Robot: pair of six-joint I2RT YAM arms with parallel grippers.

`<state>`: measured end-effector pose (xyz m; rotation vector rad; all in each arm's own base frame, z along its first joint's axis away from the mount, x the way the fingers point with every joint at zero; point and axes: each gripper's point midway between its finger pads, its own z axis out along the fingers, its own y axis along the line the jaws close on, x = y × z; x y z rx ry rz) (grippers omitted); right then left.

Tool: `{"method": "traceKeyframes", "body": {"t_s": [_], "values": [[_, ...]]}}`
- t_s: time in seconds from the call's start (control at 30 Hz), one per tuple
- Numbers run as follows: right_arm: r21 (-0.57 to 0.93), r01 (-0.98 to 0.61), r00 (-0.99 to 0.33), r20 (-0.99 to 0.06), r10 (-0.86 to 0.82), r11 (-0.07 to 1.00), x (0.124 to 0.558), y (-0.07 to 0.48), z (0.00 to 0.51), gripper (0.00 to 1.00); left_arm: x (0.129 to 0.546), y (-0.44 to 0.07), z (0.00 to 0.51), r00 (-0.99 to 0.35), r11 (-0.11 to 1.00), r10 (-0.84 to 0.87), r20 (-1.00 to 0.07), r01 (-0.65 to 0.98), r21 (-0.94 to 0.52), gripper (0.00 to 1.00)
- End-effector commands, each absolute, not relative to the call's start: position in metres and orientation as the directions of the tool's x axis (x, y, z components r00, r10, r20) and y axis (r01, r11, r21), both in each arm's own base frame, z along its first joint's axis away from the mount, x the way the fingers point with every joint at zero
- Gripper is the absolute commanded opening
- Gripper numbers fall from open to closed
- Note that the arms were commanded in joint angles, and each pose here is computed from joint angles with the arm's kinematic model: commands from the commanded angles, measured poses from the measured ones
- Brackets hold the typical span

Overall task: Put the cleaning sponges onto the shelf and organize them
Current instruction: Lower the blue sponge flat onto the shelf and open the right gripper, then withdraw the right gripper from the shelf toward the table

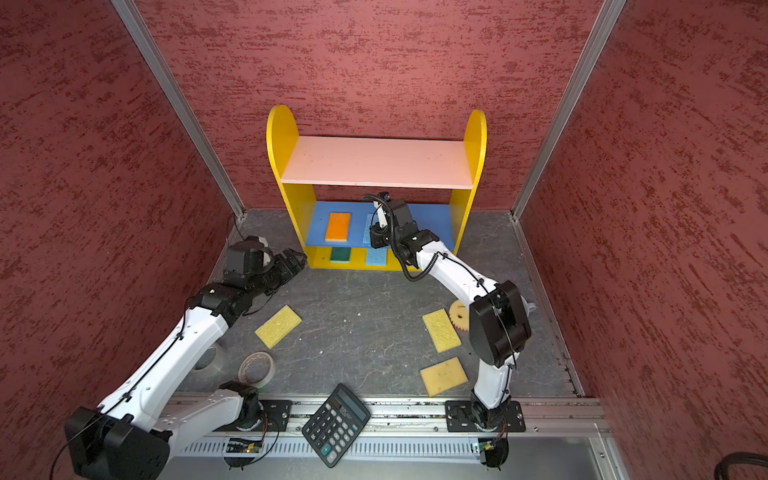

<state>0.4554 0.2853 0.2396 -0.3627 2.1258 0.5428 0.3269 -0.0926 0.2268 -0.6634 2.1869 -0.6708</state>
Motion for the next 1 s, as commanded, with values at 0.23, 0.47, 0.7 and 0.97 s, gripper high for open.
{"method": "traceKeyframes", "body": {"t_s": [0.23, 0.47, 0.7, 0.97], "values": [[0.382, -0.427, -0.666, -0.746, 0.000, 0.819, 0.430, 0.288, 0.215, 0.00, 0.328, -0.089, 0.224, -0.582, 0.727, -0.642, -0.498, -0.259, -0.635, 0.90], [0.415, -0.371, -0.698, -0.715, 0.045, 0.831, 0.443, 0.283, 0.197, 0.00, 0.324, -0.087, 0.220, -0.582, 0.725, -0.648, -0.492, -0.272, -0.632, 0.90], [0.426, -0.341, -0.711, -0.700, 0.066, 0.838, 0.460, 0.273, 0.191, 0.00, 0.322, -0.086, 0.218, -0.583, 0.728, -0.646, -0.492, -0.278, -0.627, 0.90], [0.454, -0.329, -0.723, -0.686, 0.088, 0.828, 0.469, 0.269, 0.188, 0.00, 0.324, -0.086, 0.216, -0.580, 0.722, -0.652, -0.488, -0.282, -0.632, 0.90]]}}
